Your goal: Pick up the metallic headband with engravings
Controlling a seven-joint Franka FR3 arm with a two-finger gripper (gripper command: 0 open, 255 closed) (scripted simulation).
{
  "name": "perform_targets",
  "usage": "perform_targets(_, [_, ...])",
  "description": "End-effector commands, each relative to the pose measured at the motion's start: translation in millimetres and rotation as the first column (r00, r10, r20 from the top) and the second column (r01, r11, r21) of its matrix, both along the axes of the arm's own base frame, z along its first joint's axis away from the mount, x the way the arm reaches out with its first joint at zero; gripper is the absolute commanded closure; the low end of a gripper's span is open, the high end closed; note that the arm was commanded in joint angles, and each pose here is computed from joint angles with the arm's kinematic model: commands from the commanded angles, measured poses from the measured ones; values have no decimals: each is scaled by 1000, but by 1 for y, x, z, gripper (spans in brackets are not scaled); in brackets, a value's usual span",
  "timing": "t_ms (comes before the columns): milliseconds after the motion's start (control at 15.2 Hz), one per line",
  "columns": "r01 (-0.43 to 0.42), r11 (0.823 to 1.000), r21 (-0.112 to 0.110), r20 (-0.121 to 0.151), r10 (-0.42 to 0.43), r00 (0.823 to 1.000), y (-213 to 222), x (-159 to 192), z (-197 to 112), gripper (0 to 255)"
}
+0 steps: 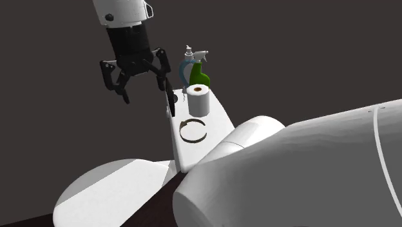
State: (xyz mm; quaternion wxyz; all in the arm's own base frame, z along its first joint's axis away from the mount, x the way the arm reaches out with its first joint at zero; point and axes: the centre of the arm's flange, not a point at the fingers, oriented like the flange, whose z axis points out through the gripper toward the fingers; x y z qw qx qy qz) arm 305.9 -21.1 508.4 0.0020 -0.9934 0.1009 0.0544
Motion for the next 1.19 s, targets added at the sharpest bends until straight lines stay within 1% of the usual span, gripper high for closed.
perform_targets(0, [16,1000,-14,10,-16,1000,-8,3,-25,0])
perform_targets(528, [81,995,-65,41,-78,996,-50,6,-118,0])
perform_targets(1122, [155,981,-121,80,-146,986,-103,11,-219,0])
